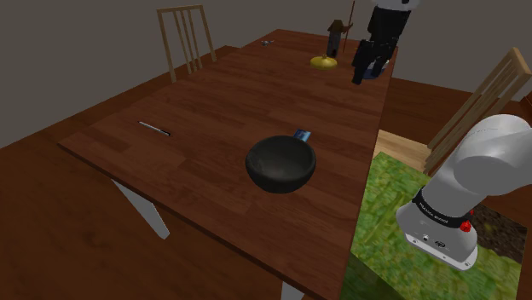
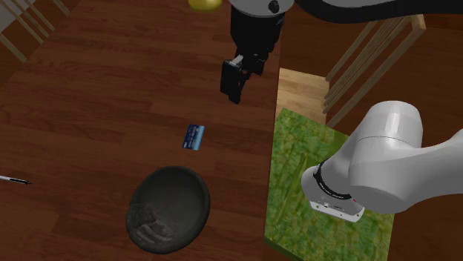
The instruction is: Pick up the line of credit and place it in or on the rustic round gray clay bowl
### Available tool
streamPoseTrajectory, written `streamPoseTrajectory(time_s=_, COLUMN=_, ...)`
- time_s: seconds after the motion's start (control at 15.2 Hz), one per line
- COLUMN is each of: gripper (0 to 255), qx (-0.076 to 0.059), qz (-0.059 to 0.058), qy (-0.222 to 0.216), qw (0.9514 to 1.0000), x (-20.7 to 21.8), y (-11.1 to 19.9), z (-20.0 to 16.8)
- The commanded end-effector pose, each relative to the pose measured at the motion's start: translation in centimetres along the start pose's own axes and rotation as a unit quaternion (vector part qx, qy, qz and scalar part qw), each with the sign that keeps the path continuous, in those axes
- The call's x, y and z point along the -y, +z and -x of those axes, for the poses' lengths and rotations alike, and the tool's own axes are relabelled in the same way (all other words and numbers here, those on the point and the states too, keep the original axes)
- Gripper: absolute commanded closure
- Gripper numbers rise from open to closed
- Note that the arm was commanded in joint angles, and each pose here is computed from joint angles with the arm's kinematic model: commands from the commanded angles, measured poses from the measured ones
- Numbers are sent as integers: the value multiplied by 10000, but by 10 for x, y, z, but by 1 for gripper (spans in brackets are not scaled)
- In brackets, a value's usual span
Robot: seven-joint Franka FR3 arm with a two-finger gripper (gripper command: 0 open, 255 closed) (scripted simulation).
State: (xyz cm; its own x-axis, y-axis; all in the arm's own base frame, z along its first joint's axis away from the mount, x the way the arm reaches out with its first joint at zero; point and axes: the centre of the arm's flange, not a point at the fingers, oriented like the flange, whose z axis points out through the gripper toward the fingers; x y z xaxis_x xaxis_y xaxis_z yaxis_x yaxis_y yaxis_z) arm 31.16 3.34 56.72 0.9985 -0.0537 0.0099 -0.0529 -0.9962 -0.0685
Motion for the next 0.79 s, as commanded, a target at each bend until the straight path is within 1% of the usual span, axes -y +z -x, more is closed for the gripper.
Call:
streamPoseTrajectory(time_s=0.0, gripper=0, qx=0, qz=0, qy=0, qw=10000, x=0, y=0, z=0)
streamPoseTrajectory(time_s=0.07, gripper=0, qx=130, qz=-75, qy=311, qw=9994, x=4, y=10, z=-10)
streamPoseTrajectory(time_s=0.13, gripper=0, qx=259, qz=-151, qy=621, qw=9976, x=7, y=20, z=-21)
streamPoseTrajectory(time_s=0.2, gripper=0, qx=389, qz=-226, qy=931, qw=9946, x=10, y=30, z=-31)
streamPoseTrajectory(time_s=0.26, gripper=0, qx=517, qz=-301, qy=1239, qw=9905, x=12, y=41, z=-41)
streamPoseTrajectory(time_s=0.33, gripper=0, qx=646, qz=-375, qy=1546, qw=9851, x=14, y=51, z=-51)
streamPoseTrajectory(time_s=0.4, gripper=0, qx=773, qz=-449, qy=1851, qw=9786, x=15, y=62, z=-61)
streamPoseTrajectory(time_s=0.46, gripper=0, qx=900, qz=-523, qy=2154, qw=9710, x=16, y=74, z=-70)
streamPoseTrajectory(time_s=0.53, gripper=0, qx=1025, qz=-596, qy=2455, qw=9621, x=16, y=85, z=-80)
streamPoseTrajectory(time_s=0.59, gripper=0, qx=1149, qz=-668, qy=2752, qw=9521, x=16, y=97, z=-89)
streamPoseTrajectory(time_s=0.66, gripper=0, qx=1272, qz=-740, qy=3047, qw=9410, x=16, y=109, z=-97)
streamPoseTrajectory(time_s=0.73, gripper=0, qx=1394, qz=-810, qy=3337, qw=9288, x=16, y=121, z=-106)
